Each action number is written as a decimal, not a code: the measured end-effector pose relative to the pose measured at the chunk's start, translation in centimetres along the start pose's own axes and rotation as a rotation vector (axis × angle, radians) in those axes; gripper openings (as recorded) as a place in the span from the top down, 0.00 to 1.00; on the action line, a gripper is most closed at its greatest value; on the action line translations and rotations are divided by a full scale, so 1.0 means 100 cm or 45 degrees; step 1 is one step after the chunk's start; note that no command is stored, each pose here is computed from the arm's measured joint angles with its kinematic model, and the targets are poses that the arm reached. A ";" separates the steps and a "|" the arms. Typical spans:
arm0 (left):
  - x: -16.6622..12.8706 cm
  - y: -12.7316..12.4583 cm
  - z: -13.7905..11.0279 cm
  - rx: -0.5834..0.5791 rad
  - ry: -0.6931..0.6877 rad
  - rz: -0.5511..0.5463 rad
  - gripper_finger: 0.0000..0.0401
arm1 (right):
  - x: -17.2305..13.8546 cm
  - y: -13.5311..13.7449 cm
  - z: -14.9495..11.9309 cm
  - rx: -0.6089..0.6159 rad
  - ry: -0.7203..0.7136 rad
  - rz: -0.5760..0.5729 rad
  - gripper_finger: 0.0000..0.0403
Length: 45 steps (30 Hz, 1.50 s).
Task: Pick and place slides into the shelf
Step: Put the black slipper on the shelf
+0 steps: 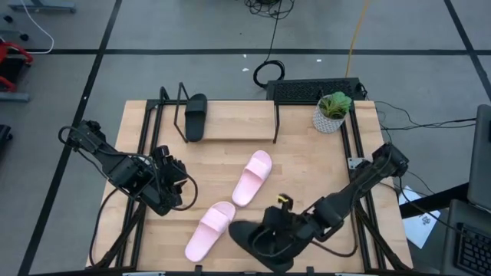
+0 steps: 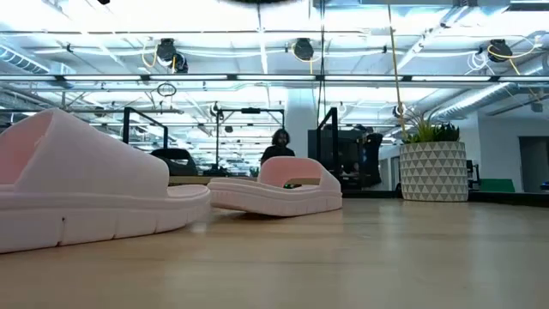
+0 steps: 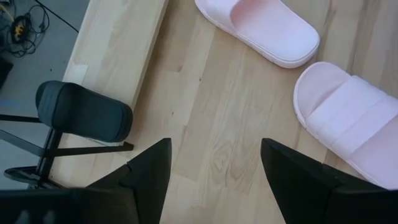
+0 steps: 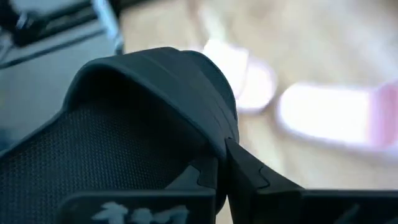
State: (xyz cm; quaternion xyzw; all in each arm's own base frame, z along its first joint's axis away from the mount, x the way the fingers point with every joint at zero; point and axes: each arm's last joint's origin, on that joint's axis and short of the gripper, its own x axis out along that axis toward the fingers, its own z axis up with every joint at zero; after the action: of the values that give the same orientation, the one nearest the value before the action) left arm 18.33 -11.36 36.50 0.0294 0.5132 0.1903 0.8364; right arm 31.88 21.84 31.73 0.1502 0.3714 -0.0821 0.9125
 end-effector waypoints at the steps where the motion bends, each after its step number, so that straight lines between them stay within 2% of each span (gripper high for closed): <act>1: 0.000 0.000 0.000 0.000 0.000 0.000 0.39 | -0.007 -0.001 0.009 -0.016 -0.047 -0.045 1.00; 5: 0.000 0.000 0.000 -0.010 0.000 0.000 0.39 | -0.028 -0.015 0.054 -0.057 -0.316 -0.259 1.00; 8: 0.000 0.000 0.000 -0.031 -0.001 0.001 0.39 | -0.036 -0.032 0.087 -0.150 -0.475 -0.453 1.00; 13: 0.000 0.000 0.000 -0.093 -0.001 0.001 0.39 | -0.030 -0.080 0.140 -0.241 -0.601 -0.772 1.00; 17: 0.000 0.000 0.000 -0.168 -0.008 0.007 0.39 | -0.022 -0.125 0.178 -0.167 -0.692 -0.888 1.00; 20: 0.000 0.000 0.000 -0.230 -0.016 0.012 0.39 | -0.019 -0.158 0.196 -0.079 -0.737 -0.979 1.00; 23: 0.000 0.000 0.000 -0.260 -0.015 0.013 0.39 | -0.010 -0.187 0.208 0.022 -0.761 -1.008 1.00; 26: 0.001 0.002 0.002 -0.262 -0.021 0.024 0.39 | 0.000 -0.209 0.216 0.082 -0.763 -0.974 1.00; 29: 0.003 0.005 0.004 -0.258 -0.026 0.045 0.39 | 0.022 -0.225 0.223 0.109 -0.785 -0.922 1.00; 33: 0.006 0.010 0.008 -0.238 -0.022 0.070 0.39 | 0.054 -0.245 0.226 0.134 -0.781 -0.963 1.00; 38: 0.011 0.016 0.013 -0.216 -0.014 0.100 0.39 | 0.091 -0.267 0.224 0.149 -0.748 -1.017 1.00; 45: 0.016 0.026 0.019 -0.162 -0.030 0.177 0.39 | 0.128 -0.286 0.209 0.147 -0.601 -1.072 1.00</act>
State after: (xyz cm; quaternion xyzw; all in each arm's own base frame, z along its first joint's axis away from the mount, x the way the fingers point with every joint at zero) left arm 19.94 -8.14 36.65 0.0139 0.4868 0.2797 0.8274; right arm 47.19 -12.59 30.81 0.0144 0.1778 -0.4964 0.8496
